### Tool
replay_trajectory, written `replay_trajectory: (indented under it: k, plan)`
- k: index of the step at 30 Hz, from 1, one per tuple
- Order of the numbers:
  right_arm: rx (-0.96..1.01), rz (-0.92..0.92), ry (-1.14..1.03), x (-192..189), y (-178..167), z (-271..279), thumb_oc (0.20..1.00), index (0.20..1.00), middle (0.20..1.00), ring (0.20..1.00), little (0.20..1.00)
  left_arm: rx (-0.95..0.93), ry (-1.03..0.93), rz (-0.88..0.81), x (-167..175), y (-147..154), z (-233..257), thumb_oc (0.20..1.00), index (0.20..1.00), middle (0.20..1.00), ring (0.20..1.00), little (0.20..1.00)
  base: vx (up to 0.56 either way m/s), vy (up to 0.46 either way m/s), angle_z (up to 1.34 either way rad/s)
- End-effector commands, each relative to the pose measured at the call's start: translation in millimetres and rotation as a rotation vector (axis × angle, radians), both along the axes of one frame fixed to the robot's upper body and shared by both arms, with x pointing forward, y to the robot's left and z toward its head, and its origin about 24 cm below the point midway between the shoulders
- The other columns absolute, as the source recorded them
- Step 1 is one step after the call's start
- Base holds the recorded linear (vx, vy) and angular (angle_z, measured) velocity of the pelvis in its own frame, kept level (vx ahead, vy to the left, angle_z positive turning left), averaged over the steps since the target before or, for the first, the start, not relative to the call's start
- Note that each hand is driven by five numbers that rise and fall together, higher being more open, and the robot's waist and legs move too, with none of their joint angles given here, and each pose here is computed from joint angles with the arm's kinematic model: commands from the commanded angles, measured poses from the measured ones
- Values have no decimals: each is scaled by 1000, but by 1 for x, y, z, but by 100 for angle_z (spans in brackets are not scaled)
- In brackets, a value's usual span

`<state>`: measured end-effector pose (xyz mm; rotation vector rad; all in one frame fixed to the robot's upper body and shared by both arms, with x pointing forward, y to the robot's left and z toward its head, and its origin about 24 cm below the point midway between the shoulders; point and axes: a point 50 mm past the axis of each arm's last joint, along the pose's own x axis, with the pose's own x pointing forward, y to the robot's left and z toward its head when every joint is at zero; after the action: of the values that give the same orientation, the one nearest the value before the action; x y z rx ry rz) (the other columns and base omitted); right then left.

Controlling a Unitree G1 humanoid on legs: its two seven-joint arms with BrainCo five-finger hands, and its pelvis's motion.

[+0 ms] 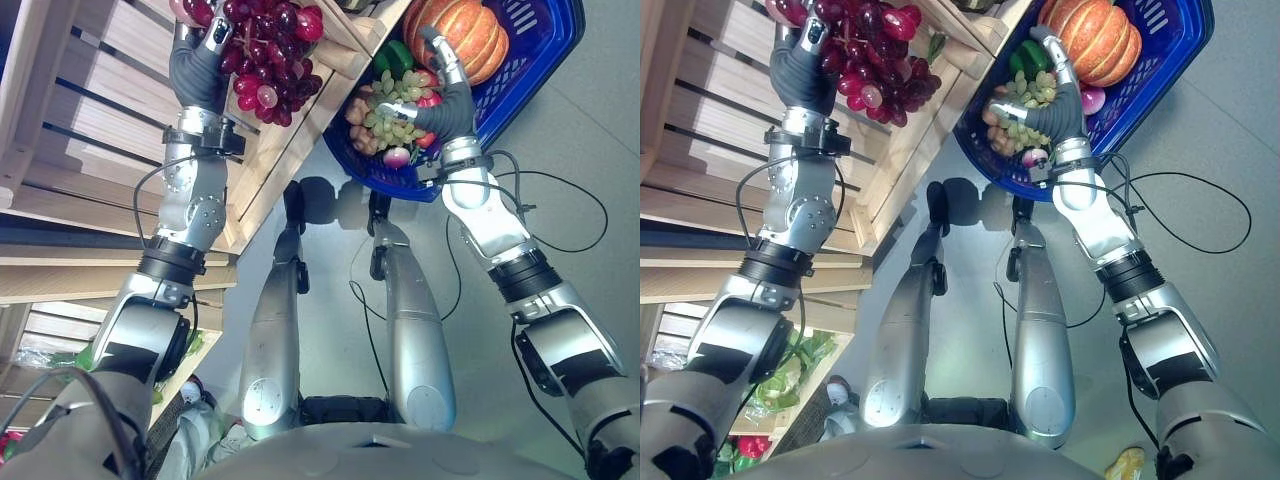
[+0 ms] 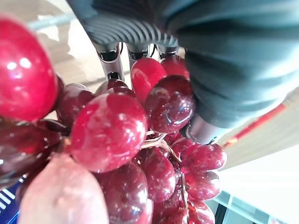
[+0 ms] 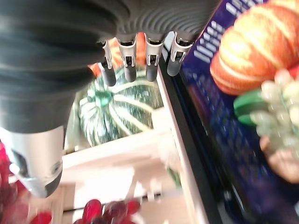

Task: Pick up fruits and vegetables into the basket

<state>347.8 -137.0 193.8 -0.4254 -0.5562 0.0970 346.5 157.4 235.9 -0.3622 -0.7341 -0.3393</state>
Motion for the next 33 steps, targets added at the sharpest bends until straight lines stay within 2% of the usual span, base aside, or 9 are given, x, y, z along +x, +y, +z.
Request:
replay_trajectory:
  k: [1, 19, 33]
  plan:
    - [70, 208, -12, -12, 29, 15, 1000, 1000, 1000, 1000, 1000, 45, -213, -93, -23, -20, 30, 200, 200, 200, 200, 200, 8, -30, 0]
    - [132, 455, 118, -22, 63, 14, 1000, 1000, 1000, 1000, 1000, 119, -295, -281, -43, -55, 40, 200, 200, 200, 200, 200, 0, 0, 0]
    - [143, 546, 130, -27, 82, 20, 1000, 1000, 1000, 1000, 1000, 147, -313, -419, -54, -76, 43, 200, 200, 200, 200, 200, 0, 0, 0]
